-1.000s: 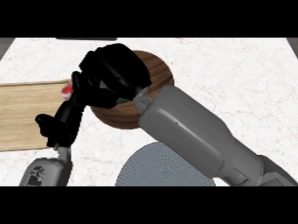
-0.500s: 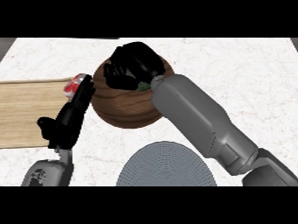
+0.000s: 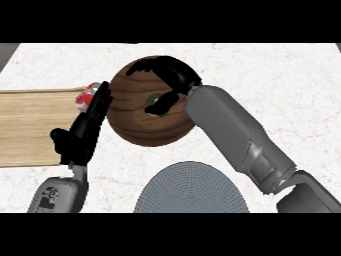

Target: Pick the squash from the placemat and place it in the bowl

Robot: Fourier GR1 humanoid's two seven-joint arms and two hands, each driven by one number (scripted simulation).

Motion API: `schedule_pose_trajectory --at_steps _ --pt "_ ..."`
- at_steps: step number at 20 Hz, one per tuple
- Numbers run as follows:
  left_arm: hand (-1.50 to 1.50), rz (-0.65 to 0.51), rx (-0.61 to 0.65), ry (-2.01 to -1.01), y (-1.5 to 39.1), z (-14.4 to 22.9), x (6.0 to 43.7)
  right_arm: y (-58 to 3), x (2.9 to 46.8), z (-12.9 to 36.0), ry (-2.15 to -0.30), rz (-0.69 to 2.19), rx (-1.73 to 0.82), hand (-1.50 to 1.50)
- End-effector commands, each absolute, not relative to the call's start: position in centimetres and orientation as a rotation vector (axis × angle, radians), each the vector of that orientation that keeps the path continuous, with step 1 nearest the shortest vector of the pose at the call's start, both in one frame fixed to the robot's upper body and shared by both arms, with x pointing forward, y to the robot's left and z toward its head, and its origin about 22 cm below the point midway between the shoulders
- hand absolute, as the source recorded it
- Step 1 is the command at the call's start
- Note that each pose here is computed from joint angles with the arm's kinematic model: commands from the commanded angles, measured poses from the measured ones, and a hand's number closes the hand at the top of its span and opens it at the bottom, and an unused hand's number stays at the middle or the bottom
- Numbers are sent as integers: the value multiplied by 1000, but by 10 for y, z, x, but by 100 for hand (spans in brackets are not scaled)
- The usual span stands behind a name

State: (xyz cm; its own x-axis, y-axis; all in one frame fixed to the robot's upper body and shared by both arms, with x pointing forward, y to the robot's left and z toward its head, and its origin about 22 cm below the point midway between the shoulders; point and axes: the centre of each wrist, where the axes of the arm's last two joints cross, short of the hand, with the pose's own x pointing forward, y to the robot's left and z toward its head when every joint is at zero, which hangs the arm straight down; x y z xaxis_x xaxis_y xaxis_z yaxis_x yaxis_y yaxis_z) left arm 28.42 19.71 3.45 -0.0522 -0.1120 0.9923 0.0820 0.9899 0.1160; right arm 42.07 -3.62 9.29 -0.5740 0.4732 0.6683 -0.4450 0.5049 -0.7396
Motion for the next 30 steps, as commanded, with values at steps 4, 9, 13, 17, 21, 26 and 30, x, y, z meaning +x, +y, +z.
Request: schedule_pose_trajectory --at_steps 4,9,13,17,21,26,30 --pt "0 -126 29 -1620 208 35 288 -45 433 110 -1975 944 154 -150" --pt "0 -134 9 -1610 201 28 283 -58 443 117 -1922 801 211 -150" --pt "0 -121 68 -1602 216 42 288 -82 456 138 -1849 772 284 -150" --pt "0 -128 32 -1596 206 22 269 -102 458 120 -1804 722 369 -150" --pt "0 -130 39 -1607 213 27 279 -149 465 117 -1787 742 414 -150" --pt "0 -132 33 -1609 193 29 274 -165 456 85 -1785 762 508 -150" --pt "0 -117 72 -1609 222 22 269 -172 460 97 -1772 810 512 -150"
